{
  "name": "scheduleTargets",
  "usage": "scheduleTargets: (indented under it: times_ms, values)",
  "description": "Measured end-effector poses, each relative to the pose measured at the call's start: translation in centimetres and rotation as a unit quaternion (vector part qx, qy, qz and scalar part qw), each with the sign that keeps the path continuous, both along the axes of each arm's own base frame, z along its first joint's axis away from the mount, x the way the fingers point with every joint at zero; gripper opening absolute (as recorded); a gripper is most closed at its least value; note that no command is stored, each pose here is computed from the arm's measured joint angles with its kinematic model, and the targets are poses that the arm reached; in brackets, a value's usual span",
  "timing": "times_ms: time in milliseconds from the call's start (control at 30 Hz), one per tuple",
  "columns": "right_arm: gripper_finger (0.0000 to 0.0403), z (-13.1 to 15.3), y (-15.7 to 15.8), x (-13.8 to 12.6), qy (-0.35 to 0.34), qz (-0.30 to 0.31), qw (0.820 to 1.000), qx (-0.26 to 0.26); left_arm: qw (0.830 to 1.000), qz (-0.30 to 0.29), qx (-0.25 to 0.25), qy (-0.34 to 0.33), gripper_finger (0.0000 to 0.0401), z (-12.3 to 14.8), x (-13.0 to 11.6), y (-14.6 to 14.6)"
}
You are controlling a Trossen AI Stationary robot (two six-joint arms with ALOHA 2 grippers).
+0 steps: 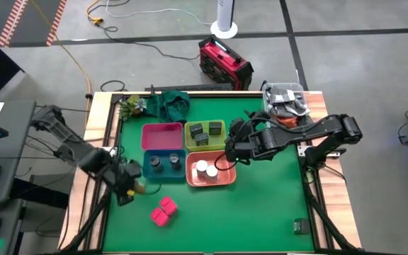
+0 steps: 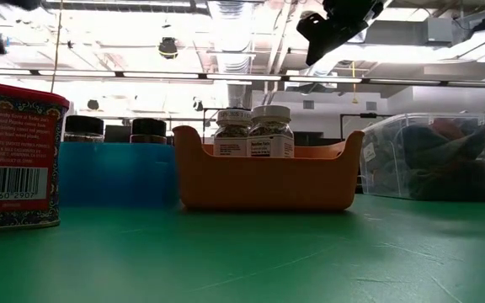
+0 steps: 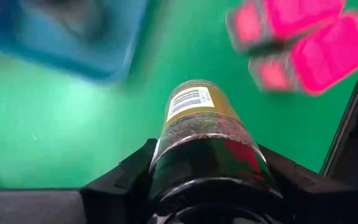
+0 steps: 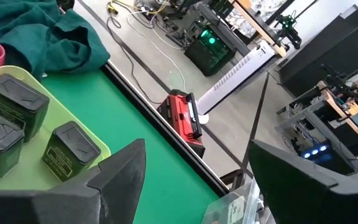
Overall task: Sort spices by type
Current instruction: Put the black seasoning bottle into the blue bin
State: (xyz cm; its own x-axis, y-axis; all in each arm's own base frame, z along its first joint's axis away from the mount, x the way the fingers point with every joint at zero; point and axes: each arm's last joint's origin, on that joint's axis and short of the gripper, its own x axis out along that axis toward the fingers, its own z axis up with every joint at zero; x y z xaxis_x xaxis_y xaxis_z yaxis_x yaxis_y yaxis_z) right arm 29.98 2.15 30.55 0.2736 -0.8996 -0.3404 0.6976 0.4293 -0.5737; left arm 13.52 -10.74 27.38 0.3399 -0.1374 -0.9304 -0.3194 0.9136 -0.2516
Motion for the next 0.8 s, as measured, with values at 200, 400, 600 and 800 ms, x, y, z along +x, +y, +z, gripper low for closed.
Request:
scheduleTargets:
  times_ms: [200, 400, 600, 800]
  values:
    - [0.0317, 0.0, 0.0, 0.0, 0.000, 0.000, 1.000, 0.000, 0.998, -0.016, 0.062, 0.009, 0.0197, 2.0, 2.3, 2.6]
    - [0.0317, 0.0, 0.0, 0.0, 0.000, 0.000, 1.000, 0.000, 0.993, -0.050, 0.092, 0.049, 0.0198, 1.9, 4.4, 4.4]
    - [0.0317, 0.0, 0.1, 0.0, -0.001, 0.000, 1.000, 0.000, 0.993, -0.088, 0.074, 0.032, 0.0198, 3.0, 6.6, 5.3]
    - [0.0317, 0.0, 0.1, 0.0, -0.002, 0.002, 1.000, 0.003, 0.991, -0.100, 0.090, 0.011, 0.0198, 3.2, 8.7, 6.9]
